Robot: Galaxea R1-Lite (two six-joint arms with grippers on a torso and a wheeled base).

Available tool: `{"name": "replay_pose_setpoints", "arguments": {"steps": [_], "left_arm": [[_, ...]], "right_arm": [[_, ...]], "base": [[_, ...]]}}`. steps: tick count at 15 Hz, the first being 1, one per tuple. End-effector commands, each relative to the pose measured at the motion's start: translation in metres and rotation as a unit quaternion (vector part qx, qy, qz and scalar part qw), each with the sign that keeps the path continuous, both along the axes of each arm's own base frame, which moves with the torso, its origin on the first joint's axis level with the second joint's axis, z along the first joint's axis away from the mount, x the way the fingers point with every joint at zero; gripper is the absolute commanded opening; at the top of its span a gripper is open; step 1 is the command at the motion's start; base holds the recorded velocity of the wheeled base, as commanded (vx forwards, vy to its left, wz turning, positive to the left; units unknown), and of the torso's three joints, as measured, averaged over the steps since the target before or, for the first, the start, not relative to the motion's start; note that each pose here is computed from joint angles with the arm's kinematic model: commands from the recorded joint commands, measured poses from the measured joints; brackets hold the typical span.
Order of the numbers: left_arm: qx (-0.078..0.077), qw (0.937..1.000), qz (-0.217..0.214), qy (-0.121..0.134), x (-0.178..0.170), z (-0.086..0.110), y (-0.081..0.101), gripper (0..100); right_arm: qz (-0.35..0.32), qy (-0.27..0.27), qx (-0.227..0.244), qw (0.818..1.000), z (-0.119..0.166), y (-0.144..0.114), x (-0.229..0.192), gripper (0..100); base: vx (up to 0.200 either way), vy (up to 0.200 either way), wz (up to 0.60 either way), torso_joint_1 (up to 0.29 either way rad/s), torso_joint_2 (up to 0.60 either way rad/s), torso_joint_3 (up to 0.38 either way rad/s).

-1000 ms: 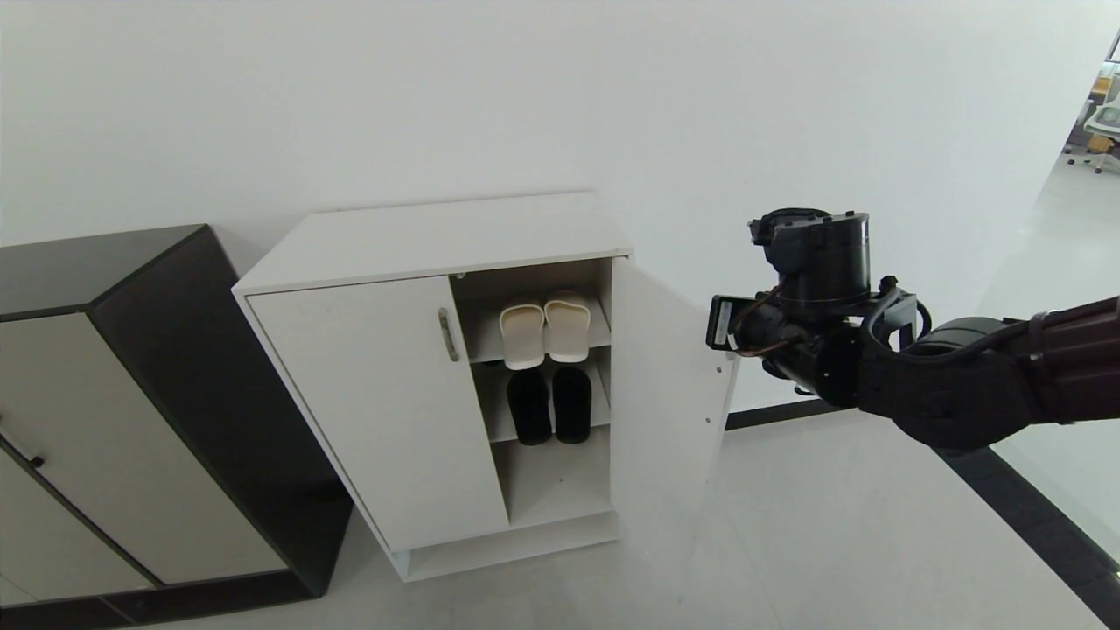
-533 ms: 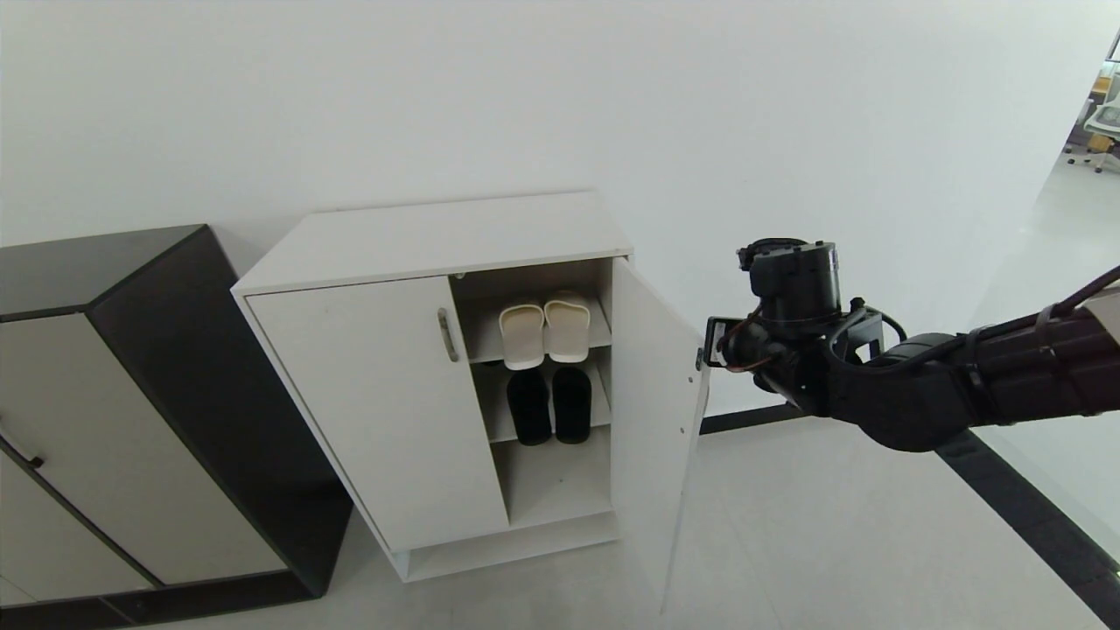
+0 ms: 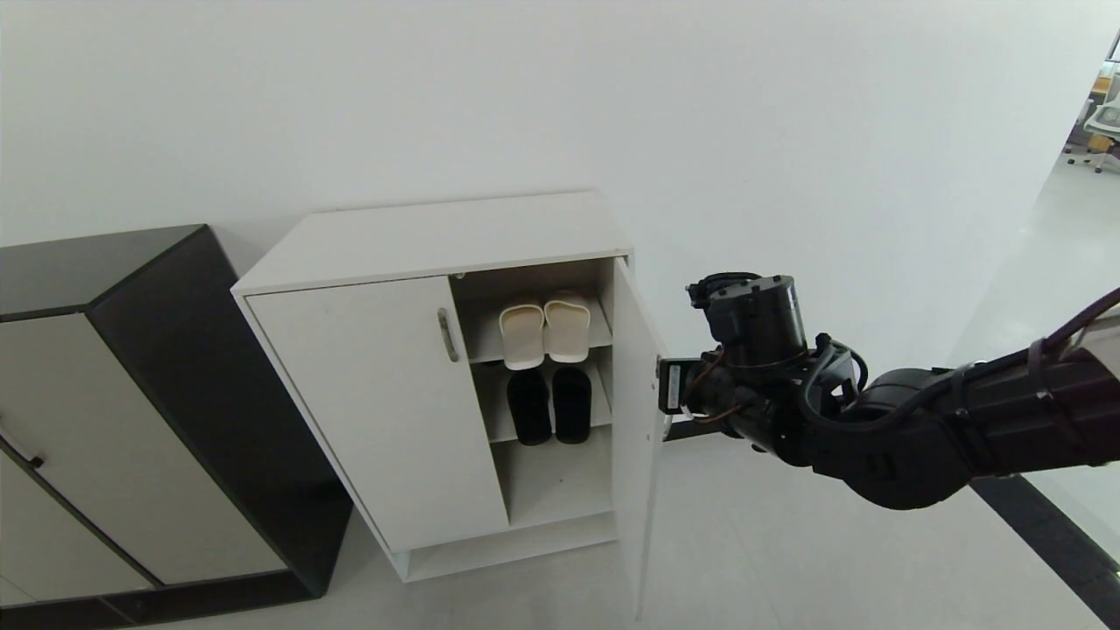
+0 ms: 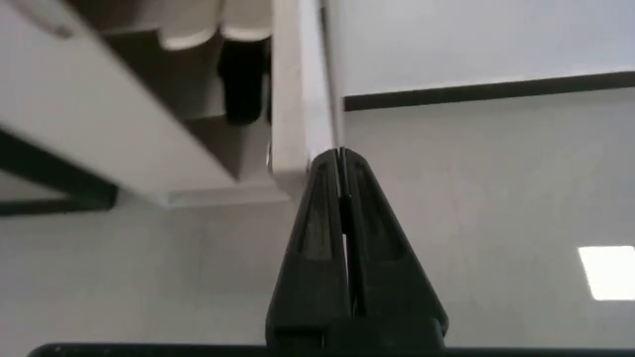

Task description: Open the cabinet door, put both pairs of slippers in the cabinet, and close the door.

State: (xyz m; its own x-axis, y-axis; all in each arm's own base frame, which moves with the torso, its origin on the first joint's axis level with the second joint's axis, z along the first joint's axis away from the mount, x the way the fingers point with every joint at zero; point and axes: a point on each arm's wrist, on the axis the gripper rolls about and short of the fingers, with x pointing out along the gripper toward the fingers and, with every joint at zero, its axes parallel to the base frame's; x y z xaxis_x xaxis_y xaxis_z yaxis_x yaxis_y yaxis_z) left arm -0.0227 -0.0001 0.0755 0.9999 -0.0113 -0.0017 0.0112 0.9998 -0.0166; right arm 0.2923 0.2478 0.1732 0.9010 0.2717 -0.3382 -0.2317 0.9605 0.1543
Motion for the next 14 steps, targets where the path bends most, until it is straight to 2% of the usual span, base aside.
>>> {"name": "replay_pose_setpoints", "arguments": {"steps": [1,6,13,14], "left_arm": [[0.000,1.0000,0.000,0.000,0.000,0.000,0.000,0],[0.000,1.0000,0.000,0.000,0.000,0.000,0.000,0],[0.000,1.0000,0.000,0.000,0.000,0.000,0.000,0],[0.000,1.0000,0.000,0.000,0.000,0.000,0.000,0]], "right_arm": [[0.016,-0.002,0.011,1.000,0.007,0.003,-0.012,0],[0.084,0.033,0.019,0.996,-0.003,-0.005,-0.029,0],[0.108,0.022,-0.017,0.994,-0.006,-0.009,-0.037,0],[0.107,0.023,-0.017,0.994,-0.006,-0.009,-0.037,0]], "base": [[0.000,0.000,0.00,0.000,0.00,0.000],[0.000,0.000,0.00,0.000,0.00,0.000],[0.000,0.000,0.00,0.000,0.00,0.000],[0.000,0.000,0.60,-0.002,0.00,0.002]]}}
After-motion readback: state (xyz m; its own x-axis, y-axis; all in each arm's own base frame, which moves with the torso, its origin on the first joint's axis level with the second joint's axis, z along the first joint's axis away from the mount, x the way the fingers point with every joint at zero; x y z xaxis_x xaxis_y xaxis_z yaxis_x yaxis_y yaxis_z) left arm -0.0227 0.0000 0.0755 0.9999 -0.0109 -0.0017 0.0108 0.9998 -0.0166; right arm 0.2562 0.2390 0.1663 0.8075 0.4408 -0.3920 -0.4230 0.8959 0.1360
